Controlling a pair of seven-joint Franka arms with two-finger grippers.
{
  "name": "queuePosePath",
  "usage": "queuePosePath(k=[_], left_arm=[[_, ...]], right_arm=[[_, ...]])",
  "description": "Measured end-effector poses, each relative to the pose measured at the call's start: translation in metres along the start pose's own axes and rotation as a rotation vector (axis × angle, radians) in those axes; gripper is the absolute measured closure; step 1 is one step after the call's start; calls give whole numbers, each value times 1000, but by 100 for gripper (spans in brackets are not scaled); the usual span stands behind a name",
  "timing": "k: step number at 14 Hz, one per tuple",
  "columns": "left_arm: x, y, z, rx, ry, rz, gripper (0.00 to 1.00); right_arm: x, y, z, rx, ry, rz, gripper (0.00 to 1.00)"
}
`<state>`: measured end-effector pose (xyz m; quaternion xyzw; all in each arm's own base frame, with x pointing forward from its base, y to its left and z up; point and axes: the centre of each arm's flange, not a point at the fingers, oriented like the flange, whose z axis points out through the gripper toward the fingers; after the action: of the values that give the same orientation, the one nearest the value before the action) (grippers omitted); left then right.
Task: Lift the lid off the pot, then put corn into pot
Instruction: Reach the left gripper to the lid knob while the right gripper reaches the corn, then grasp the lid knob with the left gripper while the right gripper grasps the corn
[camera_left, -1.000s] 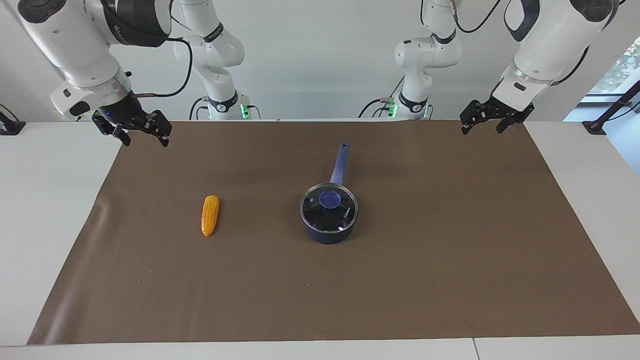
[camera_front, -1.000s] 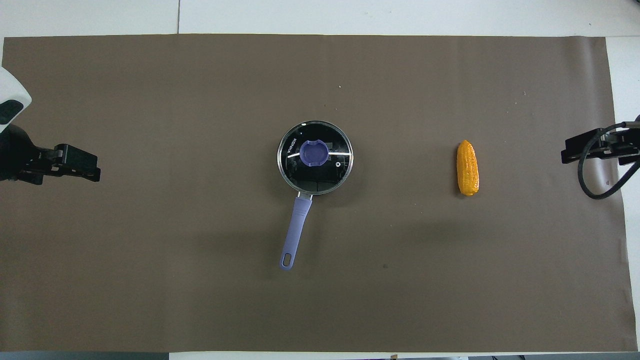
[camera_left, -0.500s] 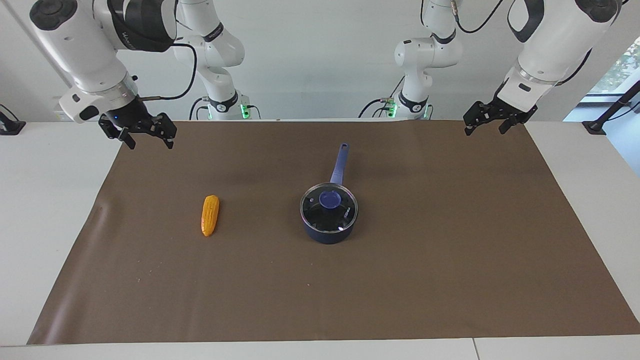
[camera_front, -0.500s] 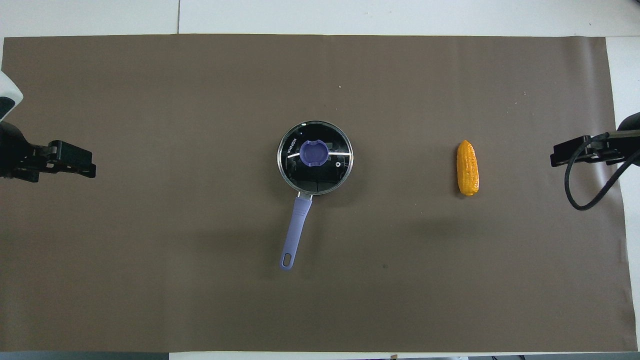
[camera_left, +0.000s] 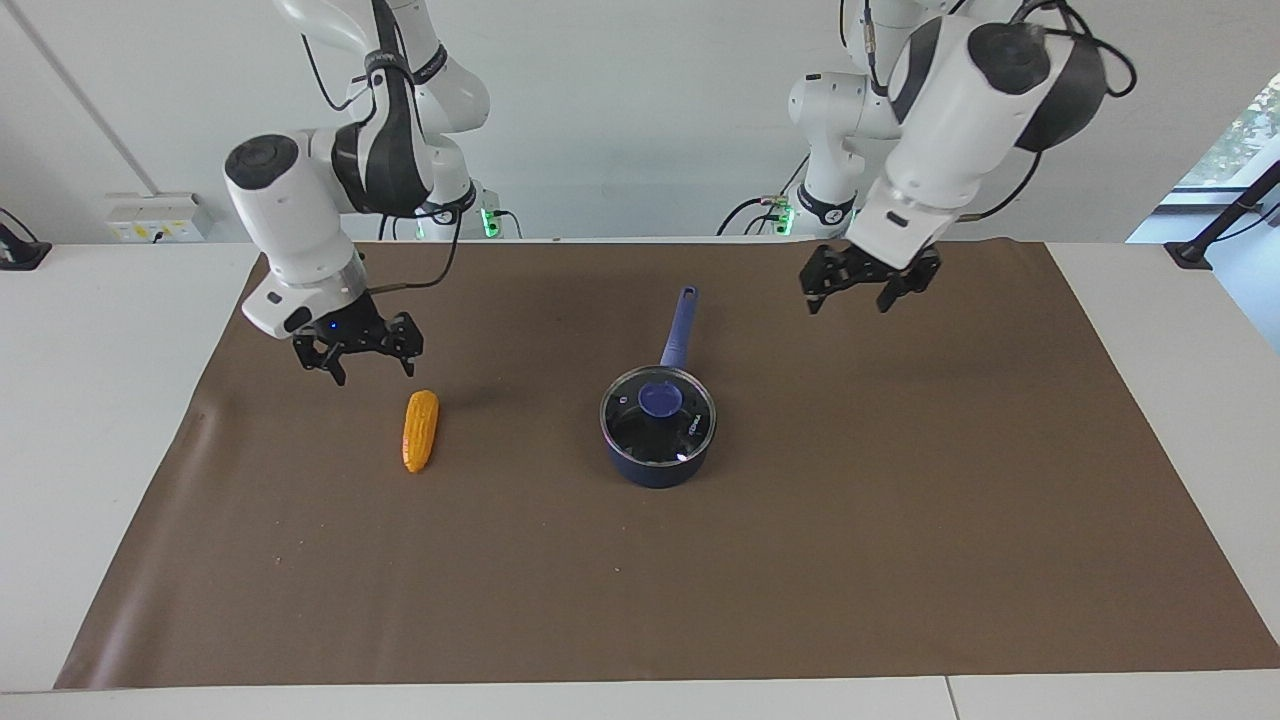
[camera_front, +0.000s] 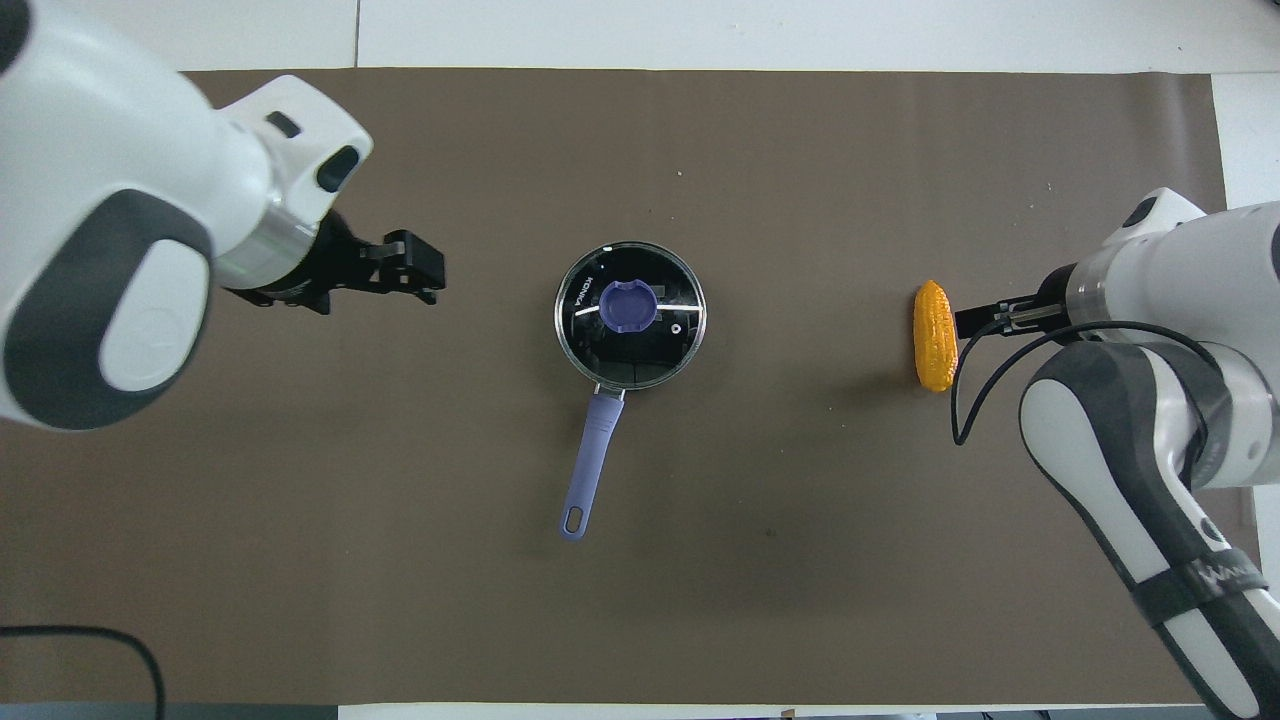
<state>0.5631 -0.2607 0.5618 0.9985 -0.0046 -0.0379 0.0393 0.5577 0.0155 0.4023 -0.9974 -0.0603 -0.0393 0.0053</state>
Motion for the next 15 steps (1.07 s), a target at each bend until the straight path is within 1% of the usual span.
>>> queuePosePath(k=[3, 5, 7, 8, 9, 10, 11, 12, 13, 14, 15], left_arm=[[27, 101, 74, 2, -35, 14, 0], [32, 140, 113, 2, -43, 43, 0], [32, 159, 123, -10, -28, 62, 0], [31, 161, 122, -11, -23, 67, 0], [30, 163, 119, -4, -12, 73, 0], [29, 165, 120, 13, -1, 82, 0], [28, 166, 122, 24, 2, 87, 0], [28, 166, 124, 31, 4, 89, 0], [29, 166, 126, 34, 4, 91, 0], [29, 166, 130, 35, 3, 92, 0], [28, 167, 136, 35, 3, 95, 0]], right_arm=[[5, -1, 58, 2, -33, 23, 0], [7, -3, 81, 2, -40, 52, 0], [8, -5, 104, 3, -54, 60, 1], [8, -7, 112, 7, -59, 63, 4], [8, -11, 117, 17, -64, 70, 14], [9, -14, 118, 25, -65, 73, 14], [9, -16, 117, 30, -64, 74, 20], [10, -17, 117, 31, -65, 73, 31], [11, -17, 116, 32, -67, 72, 45], [12, -18, 113, 33, -73, 71, 56], [15, -19, 109, 35, -85, 68, 60]])
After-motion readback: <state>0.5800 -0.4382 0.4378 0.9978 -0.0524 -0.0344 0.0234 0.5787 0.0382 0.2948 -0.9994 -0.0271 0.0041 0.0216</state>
